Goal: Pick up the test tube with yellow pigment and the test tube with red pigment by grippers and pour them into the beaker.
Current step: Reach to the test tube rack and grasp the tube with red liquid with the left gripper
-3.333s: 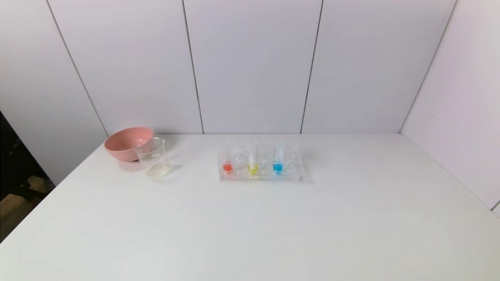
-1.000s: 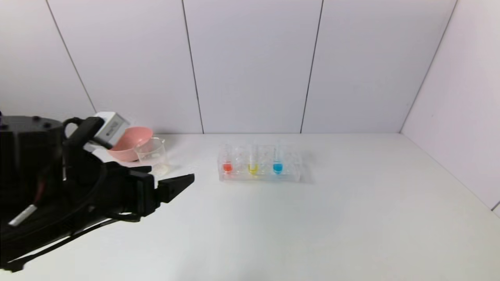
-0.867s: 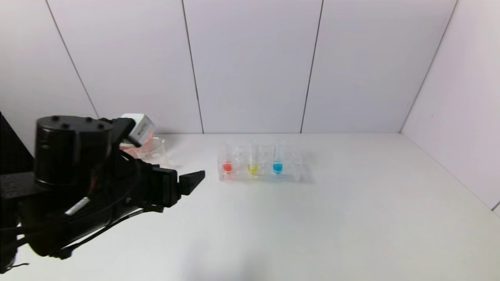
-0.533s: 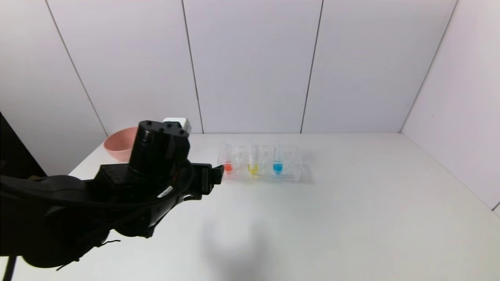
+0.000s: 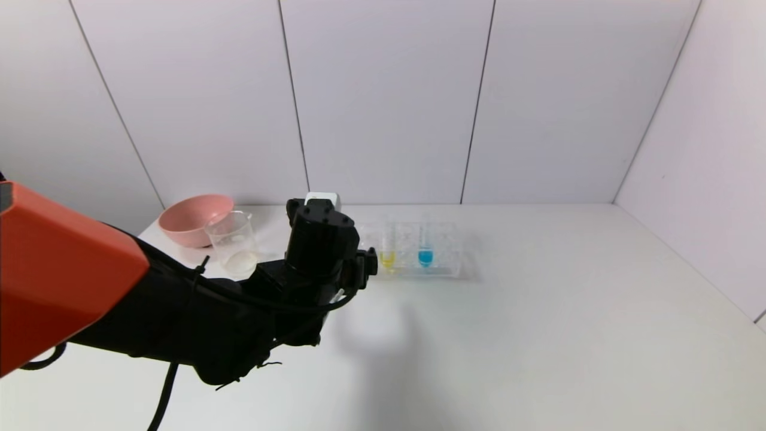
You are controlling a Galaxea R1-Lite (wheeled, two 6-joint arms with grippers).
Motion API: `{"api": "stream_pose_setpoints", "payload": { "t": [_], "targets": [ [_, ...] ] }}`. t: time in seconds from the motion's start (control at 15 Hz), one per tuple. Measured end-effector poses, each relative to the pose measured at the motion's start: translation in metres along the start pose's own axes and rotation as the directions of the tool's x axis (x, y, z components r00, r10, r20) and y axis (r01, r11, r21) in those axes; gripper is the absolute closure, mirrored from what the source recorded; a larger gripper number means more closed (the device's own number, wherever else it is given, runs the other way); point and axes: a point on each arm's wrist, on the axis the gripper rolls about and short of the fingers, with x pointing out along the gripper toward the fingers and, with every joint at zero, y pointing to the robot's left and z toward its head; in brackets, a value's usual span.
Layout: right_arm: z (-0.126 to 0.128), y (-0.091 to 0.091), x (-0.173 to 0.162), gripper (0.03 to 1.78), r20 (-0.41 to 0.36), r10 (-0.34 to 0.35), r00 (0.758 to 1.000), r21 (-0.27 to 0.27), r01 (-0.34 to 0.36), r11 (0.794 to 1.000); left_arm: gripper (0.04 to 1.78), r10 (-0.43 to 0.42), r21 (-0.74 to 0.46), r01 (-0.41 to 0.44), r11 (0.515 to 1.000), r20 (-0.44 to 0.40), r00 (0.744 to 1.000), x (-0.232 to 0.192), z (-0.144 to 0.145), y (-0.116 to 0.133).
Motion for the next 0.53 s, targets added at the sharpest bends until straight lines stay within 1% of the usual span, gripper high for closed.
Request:
{"api": "stream_pose_setpoints", "payload": {
  "t": [0.2,0.4,0.53],
  "targets": [
    [0.0,0.0,0.0,0.1,0.0,0.0,1.0,0.0,0.0,1.0,0.06,0.034,0.025,-0.035,0.999,0.055,0.998,0.018,-0.003,-0.004],
    [0.0,0.0,0.0,0.1,0.0,0.0,1.0,0.0,0.0,1.0,0.06,0.058,0.042,-0.063,0.997,0.116,0.992,0.035,-0.002,0.0],
    [0.0,0.0,0.0,0.1,0.0,0.0,1.0,0.0,0.0,1.0,0.06,0.063,0.036,-0.069,0.997,0.134,0.989,0.045,-0.002,0.002]
  ]
}}
